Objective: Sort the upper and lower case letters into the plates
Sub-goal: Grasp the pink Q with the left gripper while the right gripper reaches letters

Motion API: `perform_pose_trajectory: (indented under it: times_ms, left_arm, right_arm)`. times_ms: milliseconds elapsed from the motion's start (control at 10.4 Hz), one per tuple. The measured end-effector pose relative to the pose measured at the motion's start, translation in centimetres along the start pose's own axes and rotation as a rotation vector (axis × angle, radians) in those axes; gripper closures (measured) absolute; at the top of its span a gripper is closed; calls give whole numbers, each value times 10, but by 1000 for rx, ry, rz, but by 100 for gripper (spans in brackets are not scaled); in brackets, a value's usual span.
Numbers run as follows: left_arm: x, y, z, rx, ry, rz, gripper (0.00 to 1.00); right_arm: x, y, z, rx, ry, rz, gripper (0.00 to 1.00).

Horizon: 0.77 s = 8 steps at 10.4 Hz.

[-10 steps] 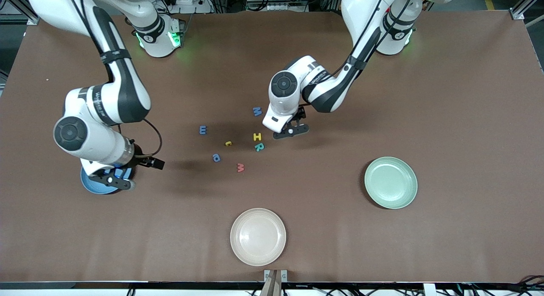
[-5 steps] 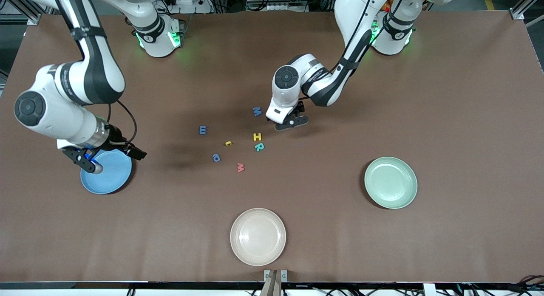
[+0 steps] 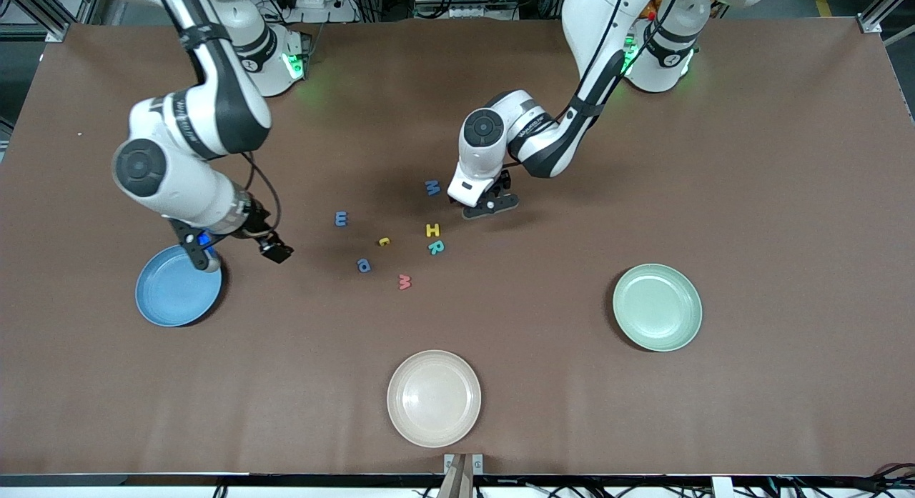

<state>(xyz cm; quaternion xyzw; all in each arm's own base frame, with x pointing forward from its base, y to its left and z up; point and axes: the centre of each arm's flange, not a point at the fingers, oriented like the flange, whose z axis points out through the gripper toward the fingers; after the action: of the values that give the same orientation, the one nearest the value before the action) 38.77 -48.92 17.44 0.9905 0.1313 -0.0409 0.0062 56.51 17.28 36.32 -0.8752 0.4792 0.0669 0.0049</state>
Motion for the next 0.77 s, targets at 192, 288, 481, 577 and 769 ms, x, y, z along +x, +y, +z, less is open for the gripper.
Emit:
perform_pose_trajectory:
  times_ms: [192, 288, 481, 577, 769]
  left_arm:
    - [0, 0, 0, -6, 3, 0, 10]
    - [0, 0, 1, -6, 3, 0, 11]
    - [0, 0, 3, -3, 3, 3, 13]
    - [0, 0, 4, -1, 5, 8, 13]
    - [0, 1, 6, -5, 7, 10, 17]
  right_arm:
    - [-5, -13, 34, 11, 15, 77, 0]
    - [-4, -18, 52, 10, 20, 105, 0]
    - [-4, -24, 75, 10, 26, 130, 0]
    - [-9, -29, 81, 27, 29, 142, 0]
    - [-25, -41, 104, 67, 33, 175, 0]
